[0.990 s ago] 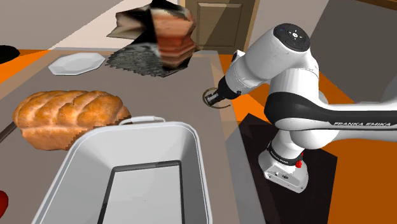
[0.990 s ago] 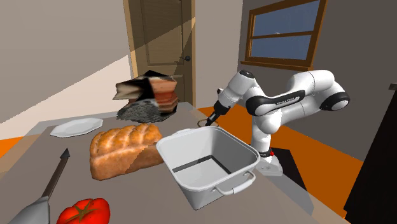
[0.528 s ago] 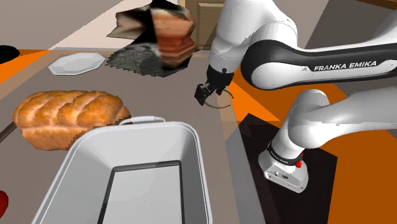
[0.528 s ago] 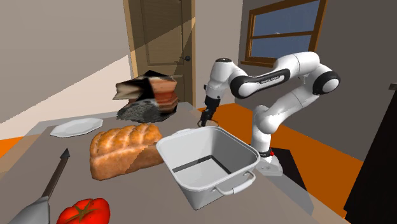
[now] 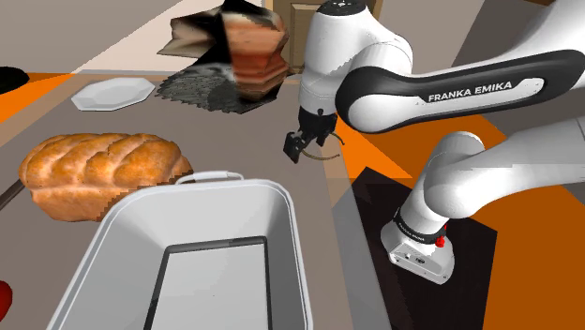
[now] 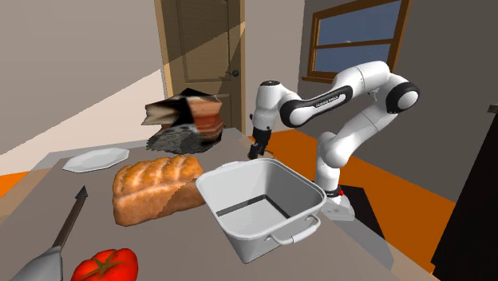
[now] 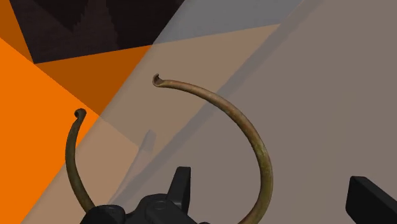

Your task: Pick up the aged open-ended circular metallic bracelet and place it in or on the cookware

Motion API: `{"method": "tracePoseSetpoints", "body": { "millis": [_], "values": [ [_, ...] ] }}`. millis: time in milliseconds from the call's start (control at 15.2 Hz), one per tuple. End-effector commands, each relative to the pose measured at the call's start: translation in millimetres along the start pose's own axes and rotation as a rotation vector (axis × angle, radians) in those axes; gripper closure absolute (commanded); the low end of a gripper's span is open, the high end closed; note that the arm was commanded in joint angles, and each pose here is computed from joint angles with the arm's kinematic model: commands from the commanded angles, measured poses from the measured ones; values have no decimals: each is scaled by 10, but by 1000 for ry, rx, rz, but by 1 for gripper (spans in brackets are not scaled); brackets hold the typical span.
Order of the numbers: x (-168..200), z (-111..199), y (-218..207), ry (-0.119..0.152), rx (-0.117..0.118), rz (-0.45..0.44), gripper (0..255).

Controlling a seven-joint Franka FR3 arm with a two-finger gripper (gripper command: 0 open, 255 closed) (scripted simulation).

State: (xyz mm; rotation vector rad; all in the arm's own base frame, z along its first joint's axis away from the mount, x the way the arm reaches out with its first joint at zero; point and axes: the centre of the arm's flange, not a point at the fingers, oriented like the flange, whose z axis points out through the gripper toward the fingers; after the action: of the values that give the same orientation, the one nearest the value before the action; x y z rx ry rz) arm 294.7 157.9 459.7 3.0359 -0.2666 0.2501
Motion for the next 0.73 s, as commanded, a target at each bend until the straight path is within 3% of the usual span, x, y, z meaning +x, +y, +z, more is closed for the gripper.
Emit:
{"method": "tracePoseSetpoints", "body": {
  "millis": [0, 330, 396, 660],
  "values": [
    [3, 20, 1, 0, 0, 0, 0],
    [3, 19, 0, 0, 0, 0, 0],
    [3, 19, 0, 0, 0, 0, 255],
    [9, 21, -12, 0, 0, 0, 255]
  ]
}}
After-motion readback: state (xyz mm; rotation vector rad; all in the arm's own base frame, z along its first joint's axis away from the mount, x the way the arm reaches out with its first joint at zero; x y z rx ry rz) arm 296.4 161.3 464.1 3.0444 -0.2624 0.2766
